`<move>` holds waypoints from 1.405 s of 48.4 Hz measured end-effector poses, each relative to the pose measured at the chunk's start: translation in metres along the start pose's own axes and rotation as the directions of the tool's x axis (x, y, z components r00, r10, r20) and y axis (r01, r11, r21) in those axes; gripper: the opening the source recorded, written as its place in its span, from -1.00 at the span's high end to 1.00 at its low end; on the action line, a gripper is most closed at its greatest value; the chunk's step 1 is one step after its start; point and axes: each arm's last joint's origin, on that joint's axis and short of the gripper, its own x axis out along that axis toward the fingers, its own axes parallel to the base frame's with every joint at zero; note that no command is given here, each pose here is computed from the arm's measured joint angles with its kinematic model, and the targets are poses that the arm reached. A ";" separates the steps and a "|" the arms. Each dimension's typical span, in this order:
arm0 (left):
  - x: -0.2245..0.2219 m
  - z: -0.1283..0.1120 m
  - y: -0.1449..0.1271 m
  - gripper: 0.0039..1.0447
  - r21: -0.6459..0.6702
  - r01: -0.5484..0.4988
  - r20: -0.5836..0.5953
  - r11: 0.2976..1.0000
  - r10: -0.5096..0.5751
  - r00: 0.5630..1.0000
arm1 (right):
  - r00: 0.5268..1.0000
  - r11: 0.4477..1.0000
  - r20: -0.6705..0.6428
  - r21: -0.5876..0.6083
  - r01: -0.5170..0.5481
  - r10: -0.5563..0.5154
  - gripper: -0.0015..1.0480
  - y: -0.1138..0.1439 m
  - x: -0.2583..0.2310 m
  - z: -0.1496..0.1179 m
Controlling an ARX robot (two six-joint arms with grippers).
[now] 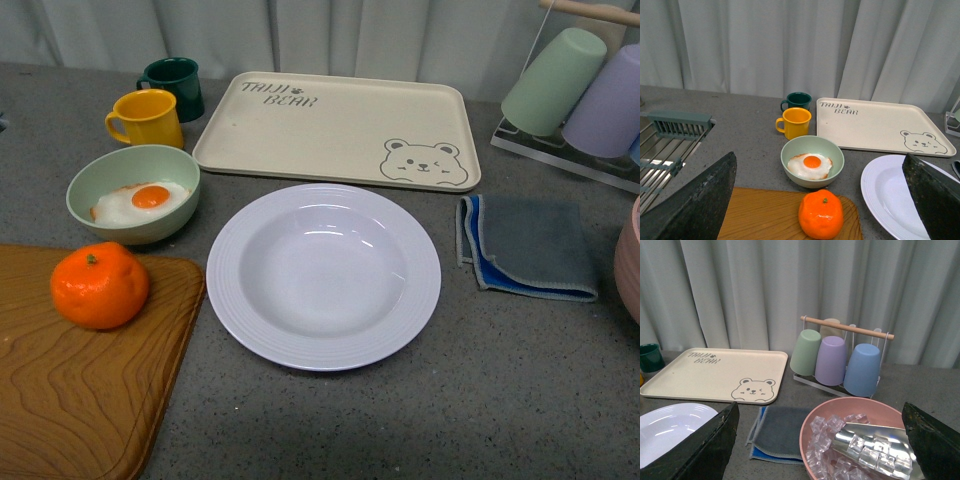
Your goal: Place orange and plate with both arms
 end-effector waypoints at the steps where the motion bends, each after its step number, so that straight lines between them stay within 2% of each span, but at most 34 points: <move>1: 0.000 0.000 0.000 -0.88 0.000 0.000 0.000 1.000 0.000 1.000 | 1.000 1.000 0.000 0.000 0.000 0.000 -0.82 0.000 0.000 0.000; 10: 0.000 0.000 0.000 -0.88 0.000 -0.001 0.000 1.000 0.001 1.000 | 1.000 1.000 0.000 0.000 0.000 0.000 -0.82 0.000 0.000 0.000; 11: 0.000 -0.001 0.000 -0.88 -0.007 -0.024 -0.028 1.000 0.024 0.999 | 1.000 1.000 0.000 0.000 0.000 0.000 -0.82 0.000 0.000 0.000; 12: 0.001 -0.003 0.000 -0.88 -0.004 -0.090 -0.107 0.996 0.089 0.990 | 1.000 1.000 0.000 0.000 0.000 0.000 -0.82 0.000 0.000 0.000; 15: 0.005 -0.010 0.001 -0.88 0.021 -0.157 -0.252 0.987 0.158 0.955 | 1.000 1.000 0.000 0.000 0.000 0.000 -0.82 0.000 0.000 0.000; 18: 0.011 -0.012 0.000 -0.88 0.012 -0.141 -0.312 0.990 0.138 0.940 | 1.000 1.000 0.000 0.000 0.000 0.000 -0.82 0.000 0.000 0.000; 25: 0.032 -0.003 -0.004 -0.88 -0.016 -0.113 -0.357 0.993 0.100 0.929 | 1.000 1.000 0.000 0.000 0.000 0.000 -0.82 0.000 0.000 0.000; 32: 0.063 -0.010 -0.013 -0.88 -0.068 -0.067 -0.451 0.995 0.030 0.892 | 1.000 1.000 0.000 0.000 0.000 0.000 -0.82 0.000 0.000 0.000; 38: 0.089 -0.019 -0.018 -0.88 -0.090 -0.055 -0.534 0.994 -0.001 0.846 | 1.000 1.000 0.000 0.000 0.000 0.000 -0.82 0.000 0.000 0.000; 46: 0.114 -0.042 -0.028 -0.88 -0.115 -0.025 -0.670 0.993 -0.059 0.740 | 1.000 1.000 0.000 0.000 0.000 0.000 -0.82 0.000 0.000 0.000; 52: 0.127 -0.053 -0.033 -0.88 -0.121 -0.008 -0.709 0.993 -0.080 0.701 | 1.000 1.000 0.000 0.000 0.000 0.000 -0.82 0.000 0.000 0.000; 63: 0.148 -0.060 -0.037 -0.88 -0.116 -0.005 -0.731 0.993 -0.082 0.678 | 1.000 1.000 0.000 0.000 0.000 0.000 -0.82 0.000 0.000 0.000; 68: 0.165 -0.067 -0.036 -0.88 -0.127 0.000 -0.755 0.992 -0.097 0.648 | 1.000 1.000 0.000 0.000 0.000 0.000 -0.82 0.000 0.000 0.000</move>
